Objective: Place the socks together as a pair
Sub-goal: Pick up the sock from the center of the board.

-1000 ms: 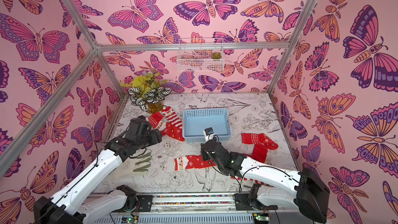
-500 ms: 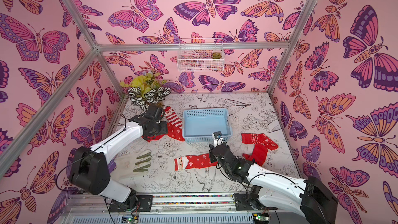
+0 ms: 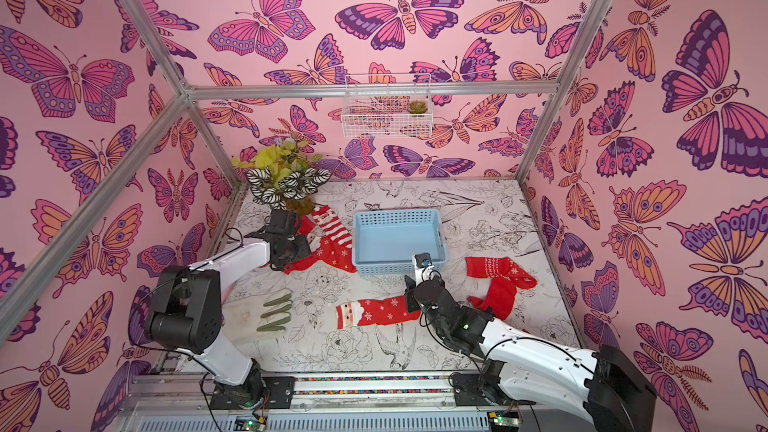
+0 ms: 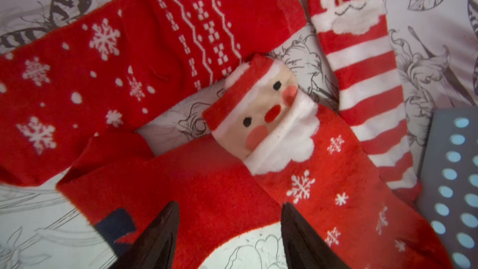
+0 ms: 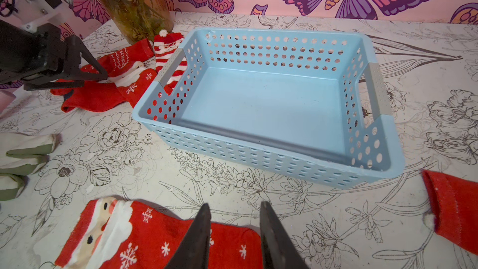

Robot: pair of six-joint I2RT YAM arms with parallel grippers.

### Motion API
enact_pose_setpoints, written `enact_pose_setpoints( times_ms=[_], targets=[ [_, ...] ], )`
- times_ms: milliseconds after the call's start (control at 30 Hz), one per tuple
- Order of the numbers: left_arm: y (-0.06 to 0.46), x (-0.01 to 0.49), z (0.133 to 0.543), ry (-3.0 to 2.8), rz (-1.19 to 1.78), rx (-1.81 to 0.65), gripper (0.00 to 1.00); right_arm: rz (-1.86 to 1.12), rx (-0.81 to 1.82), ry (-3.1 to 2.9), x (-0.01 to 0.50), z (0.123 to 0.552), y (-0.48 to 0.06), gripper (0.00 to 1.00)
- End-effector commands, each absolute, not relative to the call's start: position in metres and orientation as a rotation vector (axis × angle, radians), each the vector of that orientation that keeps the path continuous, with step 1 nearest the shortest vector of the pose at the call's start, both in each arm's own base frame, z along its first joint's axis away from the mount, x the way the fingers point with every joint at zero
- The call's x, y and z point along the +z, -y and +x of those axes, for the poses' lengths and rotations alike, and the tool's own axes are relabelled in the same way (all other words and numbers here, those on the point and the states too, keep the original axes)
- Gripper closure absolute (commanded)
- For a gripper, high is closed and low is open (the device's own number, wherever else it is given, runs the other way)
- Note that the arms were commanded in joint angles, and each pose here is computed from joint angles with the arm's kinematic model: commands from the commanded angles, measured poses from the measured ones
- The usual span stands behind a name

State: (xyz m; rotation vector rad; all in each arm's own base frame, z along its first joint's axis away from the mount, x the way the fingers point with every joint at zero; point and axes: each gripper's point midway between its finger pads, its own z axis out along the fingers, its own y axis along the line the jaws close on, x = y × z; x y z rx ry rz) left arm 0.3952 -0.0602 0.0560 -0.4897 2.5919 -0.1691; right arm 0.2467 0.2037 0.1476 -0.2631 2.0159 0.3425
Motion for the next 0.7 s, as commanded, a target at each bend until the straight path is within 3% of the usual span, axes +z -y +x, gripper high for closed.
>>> enact_pose_setpoints(
  times_ms=[0,667],
  targets=[
    [0.065,0.047,0.411,-2.552,-0.541,-0.255,0.38,-0.257,0.339,-1.989,0.153,0.248,-0.201,0.66],
    [0.059,0.027,0.428,-2.484,-0.669,-0.278,0.51,-0.273,0.337,-2.006,0.147,0.251,-0.207,0.65]
  ],
)
